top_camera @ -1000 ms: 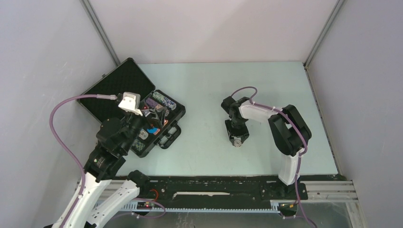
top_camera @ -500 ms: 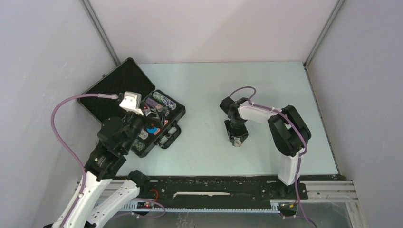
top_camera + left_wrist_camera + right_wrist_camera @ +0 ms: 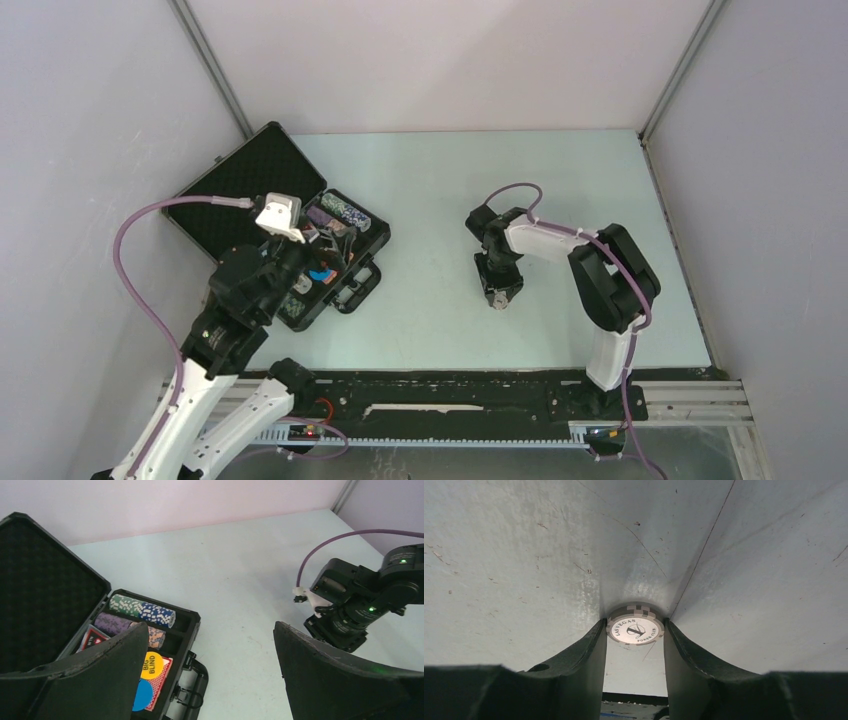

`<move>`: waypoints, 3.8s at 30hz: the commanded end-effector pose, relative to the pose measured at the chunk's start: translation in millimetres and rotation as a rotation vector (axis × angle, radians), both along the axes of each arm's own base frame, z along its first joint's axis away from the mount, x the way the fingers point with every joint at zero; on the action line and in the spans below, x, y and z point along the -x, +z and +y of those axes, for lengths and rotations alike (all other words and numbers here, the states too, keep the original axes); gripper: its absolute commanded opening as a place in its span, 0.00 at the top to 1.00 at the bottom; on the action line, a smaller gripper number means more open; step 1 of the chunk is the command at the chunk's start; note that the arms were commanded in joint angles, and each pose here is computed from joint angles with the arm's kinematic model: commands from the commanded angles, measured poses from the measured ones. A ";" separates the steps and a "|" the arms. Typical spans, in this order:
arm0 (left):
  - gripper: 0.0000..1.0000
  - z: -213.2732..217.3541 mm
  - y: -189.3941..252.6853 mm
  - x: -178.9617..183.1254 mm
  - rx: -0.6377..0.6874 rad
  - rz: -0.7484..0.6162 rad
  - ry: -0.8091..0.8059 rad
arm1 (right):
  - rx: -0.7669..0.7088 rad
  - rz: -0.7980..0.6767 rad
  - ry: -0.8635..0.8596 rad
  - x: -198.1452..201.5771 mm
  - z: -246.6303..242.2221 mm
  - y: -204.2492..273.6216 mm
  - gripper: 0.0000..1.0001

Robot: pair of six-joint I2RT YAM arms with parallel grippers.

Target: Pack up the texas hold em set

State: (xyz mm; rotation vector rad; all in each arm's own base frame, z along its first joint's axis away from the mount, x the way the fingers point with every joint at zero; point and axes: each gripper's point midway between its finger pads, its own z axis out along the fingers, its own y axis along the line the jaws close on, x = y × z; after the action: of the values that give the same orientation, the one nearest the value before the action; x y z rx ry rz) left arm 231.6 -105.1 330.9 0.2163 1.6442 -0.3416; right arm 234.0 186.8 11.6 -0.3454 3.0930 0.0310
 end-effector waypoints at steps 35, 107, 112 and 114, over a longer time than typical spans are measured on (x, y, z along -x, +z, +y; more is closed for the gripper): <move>0.17 -132.0 -112.9 -103.9 0.901 0.860 -0.403 | -0.146 -0.183 0.214 10.3 35.4 118.6 1.00; 1.00 -255.6 -139.5 46.3 0.528 1.105 -1.162 | -0.128 -0.340 0.357 19.1 61.4 170.4 1.00; 1.00 -254.7 -139.1 41.2 0.513 1.064 -1.122 | -0.111 -0.346 0.356 16.5 60.1 165.4 0.71; 1.00 -252.0 -145.8 35.0 0.475 1.048 -1.072 | -0.130 -0.348 0.358 17.9 62.1 164.9 0.50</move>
State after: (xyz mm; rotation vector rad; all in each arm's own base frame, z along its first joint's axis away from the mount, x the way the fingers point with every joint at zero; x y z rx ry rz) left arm 197.9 -358.1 167.5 0.4903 2.3232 -1.9659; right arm 200.8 242.4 166.6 -0.8118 2.7453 0.1377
